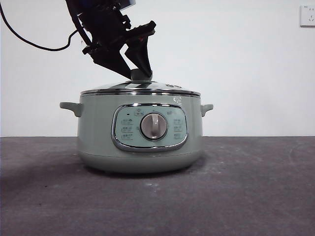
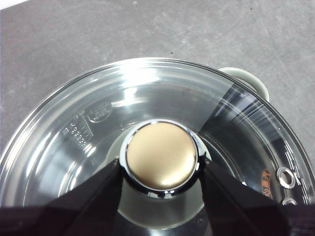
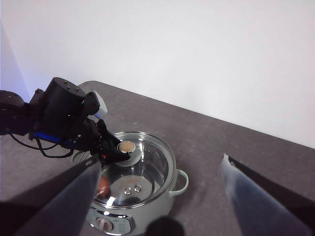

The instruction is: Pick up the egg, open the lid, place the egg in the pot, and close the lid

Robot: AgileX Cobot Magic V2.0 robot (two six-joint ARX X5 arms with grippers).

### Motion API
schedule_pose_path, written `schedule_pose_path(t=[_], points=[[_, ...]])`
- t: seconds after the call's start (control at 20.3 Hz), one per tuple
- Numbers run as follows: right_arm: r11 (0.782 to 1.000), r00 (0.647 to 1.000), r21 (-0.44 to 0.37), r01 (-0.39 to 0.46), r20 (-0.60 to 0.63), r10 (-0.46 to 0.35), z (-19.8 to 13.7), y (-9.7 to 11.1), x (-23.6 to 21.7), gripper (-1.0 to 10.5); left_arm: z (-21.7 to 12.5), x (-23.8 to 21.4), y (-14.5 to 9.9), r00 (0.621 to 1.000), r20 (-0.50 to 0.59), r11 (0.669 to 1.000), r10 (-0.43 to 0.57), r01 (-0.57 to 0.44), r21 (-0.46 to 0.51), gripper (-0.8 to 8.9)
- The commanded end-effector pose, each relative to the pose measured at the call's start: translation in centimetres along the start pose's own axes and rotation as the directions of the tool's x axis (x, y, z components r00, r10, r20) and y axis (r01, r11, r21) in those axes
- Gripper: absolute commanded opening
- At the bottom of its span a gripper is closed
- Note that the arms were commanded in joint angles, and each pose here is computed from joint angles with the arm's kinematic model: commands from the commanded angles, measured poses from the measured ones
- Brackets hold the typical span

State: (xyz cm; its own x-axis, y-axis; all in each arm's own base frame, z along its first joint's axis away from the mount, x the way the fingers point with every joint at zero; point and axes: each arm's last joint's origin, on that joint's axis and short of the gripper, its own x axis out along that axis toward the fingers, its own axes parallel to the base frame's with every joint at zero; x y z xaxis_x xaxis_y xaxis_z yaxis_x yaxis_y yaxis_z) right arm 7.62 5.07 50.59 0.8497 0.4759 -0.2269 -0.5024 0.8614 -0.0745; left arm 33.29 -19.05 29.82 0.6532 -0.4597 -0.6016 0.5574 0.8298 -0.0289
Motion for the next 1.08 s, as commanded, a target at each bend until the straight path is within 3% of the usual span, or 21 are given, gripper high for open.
schedule_pose_path(t=[0.05,0.2,0.25,0.44,0.49,0.94,1.08], points=[[1.000,1.000,0.008,-0.004,-0.006,0.004,-0.1,0.0,0.0,4.1,-0.1,0.5,-0.2,1.000,-0.010,1.000,-0.011,0.011,0.004,-0.08],[1.000,0.999,0.005,-0.006,-0.033,0.006,-0.3,0.0,0.0,4.1,-0.5,0.5,-0.2,0.999,-0.051,1.000,-0.012,0.011,-0.006,0.20],[1.000,0.999,0.004,-0.007,-0.046,0.008,-0.4,0.1,0.1,4.1,-0.6,0.5,-0.2,0.998,-0.063,1.000,-0.012,0.011,-0.007,0.80],[1.000,0.994,-0.002,-0.012,-0.108,0.011,-1.0,0.1,0.2,4.1,-0.8,0.5,-0.2,0.996,-0.083,1.000,-0.012,0.011,-0.009,4.95],[1.000,0.992,-0.003,-0.013,-0.124,0.012,-1.1,0.1,0.3,4.1,-0.8,0.5,-0.2,0.996,-0.087,1.000,-0.012,0.011,-0.010,5.31],[0.989,0.949,0.037,-0.143,-0.279,0.147,-2.3,0.7,1.2,4.1,-0.4,-1.4,-0.3,0.997,-0.080,1.000,-0.011,0.010,-0.009,5.34],[0.987,0.932,0.041,-0.153,-0.327,0.158,-2.6,0.7,1.6,4.1,0.1,-3.1,-0.4,0.998,-0.058,1.000,-0.011,0.010,-0.007,5.34]])
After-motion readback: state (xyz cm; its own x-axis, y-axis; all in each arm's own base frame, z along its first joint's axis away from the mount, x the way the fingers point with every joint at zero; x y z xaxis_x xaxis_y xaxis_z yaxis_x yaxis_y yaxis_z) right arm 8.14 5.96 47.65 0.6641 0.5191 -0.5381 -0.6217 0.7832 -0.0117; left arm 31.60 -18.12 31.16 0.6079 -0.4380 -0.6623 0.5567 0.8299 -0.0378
